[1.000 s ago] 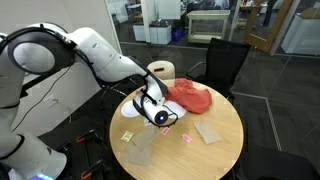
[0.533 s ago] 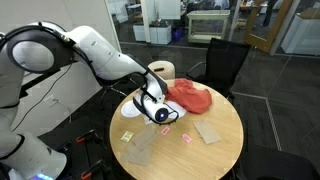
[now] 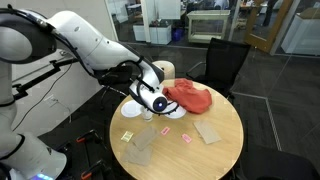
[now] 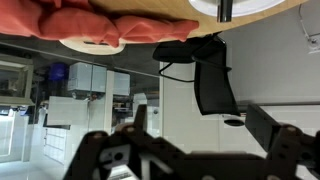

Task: Pick the pen on the table and put it in the cup

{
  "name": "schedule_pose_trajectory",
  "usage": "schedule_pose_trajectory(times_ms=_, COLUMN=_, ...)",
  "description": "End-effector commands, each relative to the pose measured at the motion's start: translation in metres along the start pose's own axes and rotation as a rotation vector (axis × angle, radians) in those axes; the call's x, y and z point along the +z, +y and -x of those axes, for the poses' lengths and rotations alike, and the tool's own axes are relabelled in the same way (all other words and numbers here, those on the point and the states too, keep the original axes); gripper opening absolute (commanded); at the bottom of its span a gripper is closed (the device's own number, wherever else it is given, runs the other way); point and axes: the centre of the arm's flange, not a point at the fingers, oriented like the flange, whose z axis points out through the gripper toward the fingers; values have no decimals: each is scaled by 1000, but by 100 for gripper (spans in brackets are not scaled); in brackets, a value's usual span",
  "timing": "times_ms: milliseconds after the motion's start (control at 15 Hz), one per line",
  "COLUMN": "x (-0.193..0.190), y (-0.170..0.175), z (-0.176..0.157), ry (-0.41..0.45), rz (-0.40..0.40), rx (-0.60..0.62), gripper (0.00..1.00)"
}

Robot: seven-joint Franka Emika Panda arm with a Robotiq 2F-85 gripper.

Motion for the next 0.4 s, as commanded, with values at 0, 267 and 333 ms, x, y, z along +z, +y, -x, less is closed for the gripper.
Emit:
schedule_pose_trajectory(times_ms=0, x=-16, y=-17, z=-33, ry=-11, rz=8, rx=-49, gripper=100)
schedule_pose_trajectory(times_ms=267, x=-12, y=-5, z=-26, ry=3, rz=8, rx=-32, gripper=100)
schedule_pose_trajectory(times_ms=333, x=-12, y=-5, z=-25, ry=3, rz=7, rx=-31, gripper=100)
